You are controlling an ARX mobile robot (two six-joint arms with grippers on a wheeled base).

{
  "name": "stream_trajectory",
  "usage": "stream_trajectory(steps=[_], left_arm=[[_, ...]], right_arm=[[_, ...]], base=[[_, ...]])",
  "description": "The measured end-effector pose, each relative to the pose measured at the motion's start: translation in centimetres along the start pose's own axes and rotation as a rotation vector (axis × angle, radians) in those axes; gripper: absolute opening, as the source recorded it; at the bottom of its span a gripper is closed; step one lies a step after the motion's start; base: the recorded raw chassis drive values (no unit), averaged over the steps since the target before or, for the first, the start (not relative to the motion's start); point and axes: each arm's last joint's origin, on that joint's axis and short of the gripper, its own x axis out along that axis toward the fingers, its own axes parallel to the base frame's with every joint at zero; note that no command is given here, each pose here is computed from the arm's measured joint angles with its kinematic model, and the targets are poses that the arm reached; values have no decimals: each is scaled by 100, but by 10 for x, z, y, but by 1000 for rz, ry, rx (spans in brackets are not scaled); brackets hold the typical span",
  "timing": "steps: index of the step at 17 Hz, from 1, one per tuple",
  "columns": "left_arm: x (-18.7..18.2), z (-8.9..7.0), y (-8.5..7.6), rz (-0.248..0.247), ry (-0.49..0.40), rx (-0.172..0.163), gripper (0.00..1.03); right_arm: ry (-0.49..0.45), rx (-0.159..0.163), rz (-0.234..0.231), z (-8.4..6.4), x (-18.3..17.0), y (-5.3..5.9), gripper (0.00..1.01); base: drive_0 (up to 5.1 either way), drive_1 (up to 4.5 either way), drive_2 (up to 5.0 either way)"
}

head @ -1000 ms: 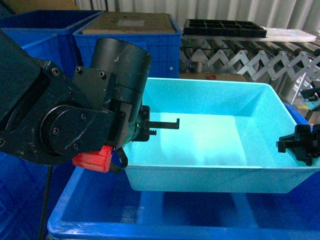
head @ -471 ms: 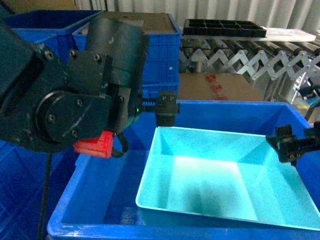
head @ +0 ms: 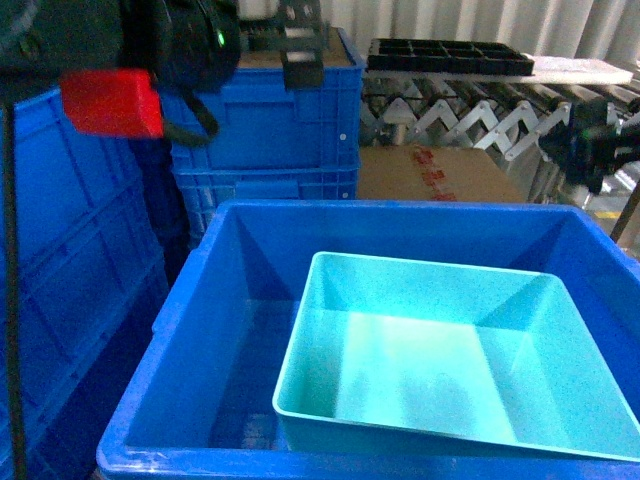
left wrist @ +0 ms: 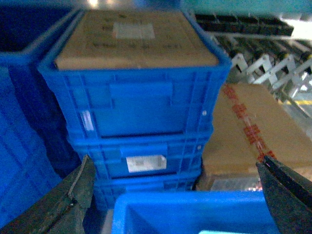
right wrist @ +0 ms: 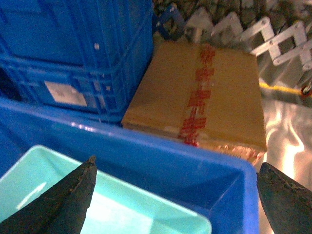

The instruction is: Stack blue boxes stably on right

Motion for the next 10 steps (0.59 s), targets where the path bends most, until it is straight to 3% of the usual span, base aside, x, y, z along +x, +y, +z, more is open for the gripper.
stream_trajectory(steps=[6,8,10], left_arm=[[8,48,11,-23,-117,-7,98],[12,90,15,-55,-207,-22,98],[10,146,23,-83,-330,-47,98]], right_arm=[[-83,28,-20,39,-2,-5,98],[-152,75,-23,76,-4,-8,98],[-295,119,-24,143,-12,-13,98]], base=[[0,0,0],[0,0,0],[0,0,0]])
